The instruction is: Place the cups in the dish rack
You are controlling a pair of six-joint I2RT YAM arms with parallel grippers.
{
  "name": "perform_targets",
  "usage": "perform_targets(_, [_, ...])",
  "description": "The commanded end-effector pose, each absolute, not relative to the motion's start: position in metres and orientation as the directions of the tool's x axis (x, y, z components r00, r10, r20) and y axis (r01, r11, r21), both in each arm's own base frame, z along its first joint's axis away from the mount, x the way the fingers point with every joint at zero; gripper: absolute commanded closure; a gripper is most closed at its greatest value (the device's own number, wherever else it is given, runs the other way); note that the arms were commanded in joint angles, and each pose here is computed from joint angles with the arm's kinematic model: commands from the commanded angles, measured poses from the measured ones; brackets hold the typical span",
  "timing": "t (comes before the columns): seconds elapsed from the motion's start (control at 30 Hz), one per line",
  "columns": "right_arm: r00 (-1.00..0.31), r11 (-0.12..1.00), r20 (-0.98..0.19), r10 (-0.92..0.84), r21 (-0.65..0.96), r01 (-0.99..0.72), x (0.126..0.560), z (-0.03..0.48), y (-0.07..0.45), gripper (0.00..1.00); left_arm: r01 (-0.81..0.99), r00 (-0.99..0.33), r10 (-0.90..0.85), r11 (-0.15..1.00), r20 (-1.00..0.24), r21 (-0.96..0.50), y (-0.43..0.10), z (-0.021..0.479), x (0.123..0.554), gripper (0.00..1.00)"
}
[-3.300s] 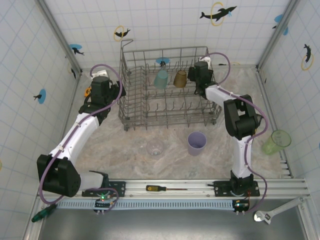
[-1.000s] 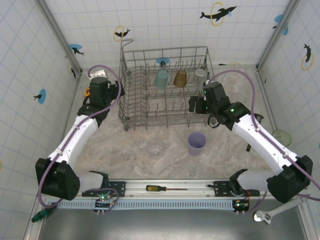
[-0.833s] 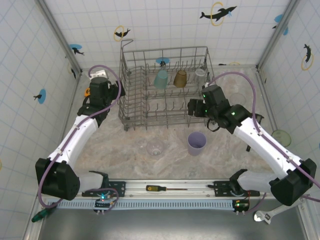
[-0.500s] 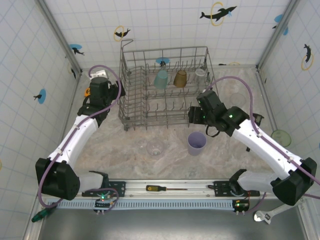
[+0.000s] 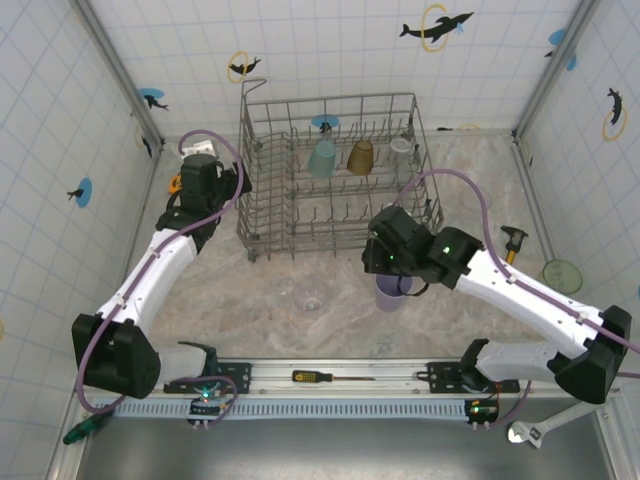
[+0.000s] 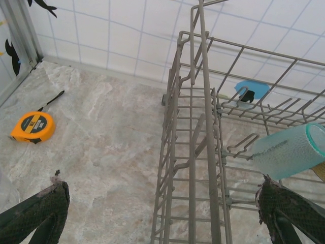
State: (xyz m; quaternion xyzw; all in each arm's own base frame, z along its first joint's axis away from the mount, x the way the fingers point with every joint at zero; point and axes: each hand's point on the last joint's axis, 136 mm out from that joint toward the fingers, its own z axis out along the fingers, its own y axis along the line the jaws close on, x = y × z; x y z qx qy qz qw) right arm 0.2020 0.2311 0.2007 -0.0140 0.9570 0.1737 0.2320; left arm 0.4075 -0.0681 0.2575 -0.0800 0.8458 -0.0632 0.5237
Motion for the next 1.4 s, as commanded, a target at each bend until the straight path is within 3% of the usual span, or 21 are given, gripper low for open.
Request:
perform_targets(0.0, [-0.920, 0.966, -0.383, 0.079, 0.258, -0.025, 0.192, 0.173, 0.218, 0.46, -0.066, -0.439, -0.202, 0.979, -0.875, -0.193, -0.068, 0.259, 0.406, 0.03])
perform_targets(0.63, [-0.939, 0.981, -0.335, 0.080, 0.195, 0.014, 0.182, 0.118, 0.213, 0.53, -0.047, -0.440, -0.209, 0.976, -0.873, -0.210, -0.072, 0.263, 0.405, 0.03])
perform_targets(0.9, [-0.952, 0.988, -0.302, 0.057, 0.155, 0.010, 0.189, 0.104, 0.207, 0.68, -0.076, -0.432, -0.196, 0.980, -0.880, -0.182, -0.065, 0.264, 0.405, 0.03])
perform_targets(1.17, [-0.953, 0.991, -0.299, 0.048, 0.137, 0.007, 0.192, 0.106, 0.198, 1.00, -0.074, -0.444, -0.192, 0.981, -0.876, -0.177, -0.066, 0.259, 0.406, 0.03])
perform_targets(1.37, [-0.945, 0.991, -0.317, 0.085, 0.121, 0.048, 0.205, 0.125, 0.171, 1.00, -0.073, -0.445, -0.192, 0.981, -0.875, -0.179, -0.066, 0.260, 0.406, 0.02])
